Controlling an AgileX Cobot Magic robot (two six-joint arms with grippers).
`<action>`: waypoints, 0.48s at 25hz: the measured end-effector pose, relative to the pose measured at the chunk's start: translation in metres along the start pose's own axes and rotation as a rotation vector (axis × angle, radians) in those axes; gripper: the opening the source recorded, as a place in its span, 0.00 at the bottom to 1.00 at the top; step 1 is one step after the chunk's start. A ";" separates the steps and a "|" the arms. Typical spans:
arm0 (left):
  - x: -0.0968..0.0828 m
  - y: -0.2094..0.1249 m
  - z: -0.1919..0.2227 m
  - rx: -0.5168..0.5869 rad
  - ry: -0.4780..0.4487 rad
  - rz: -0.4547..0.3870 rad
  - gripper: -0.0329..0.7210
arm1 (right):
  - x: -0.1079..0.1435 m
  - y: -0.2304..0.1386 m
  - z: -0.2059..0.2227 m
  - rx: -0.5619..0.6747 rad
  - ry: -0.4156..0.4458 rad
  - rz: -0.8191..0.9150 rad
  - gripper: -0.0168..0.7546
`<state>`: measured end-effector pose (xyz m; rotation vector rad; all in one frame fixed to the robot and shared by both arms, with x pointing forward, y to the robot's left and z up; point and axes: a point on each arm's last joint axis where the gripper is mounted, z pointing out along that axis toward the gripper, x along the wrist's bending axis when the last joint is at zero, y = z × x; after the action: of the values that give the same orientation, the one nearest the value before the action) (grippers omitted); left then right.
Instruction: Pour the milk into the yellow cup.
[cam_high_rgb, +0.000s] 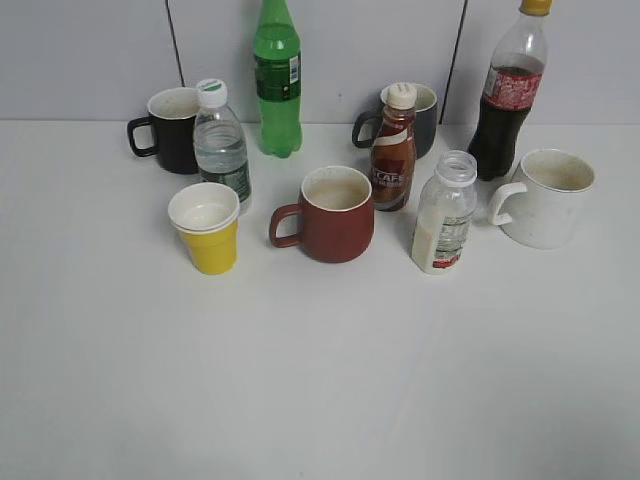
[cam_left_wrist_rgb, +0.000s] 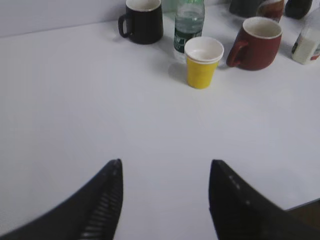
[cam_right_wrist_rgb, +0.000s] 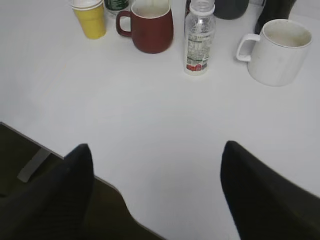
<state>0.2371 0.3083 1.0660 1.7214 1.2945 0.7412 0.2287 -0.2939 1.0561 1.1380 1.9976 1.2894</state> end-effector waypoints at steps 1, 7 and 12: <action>0.000 0.000 0.001 -0.012 -0.001 0.000 0.59 | 0.000 0.000 0.000 -0.001 0.000 -0.002 0.79; 0.001 -0.001 0.005 -0.016 0.012 0.013 0.55 | 0.000 0.000 0.000 -0.005 0.000 -0.006 0.79; 0.001 0.000 0.005 -0.018 0.013 0.014 0.55 | 0.000 0.000 -0.001 -0.007 0.000 -0.006 0.79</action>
<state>0.2411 0.3081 1.0635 1.7152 1.2820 0.7709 0.2283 -0.2941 1.0563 1.1277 1.9940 1.2925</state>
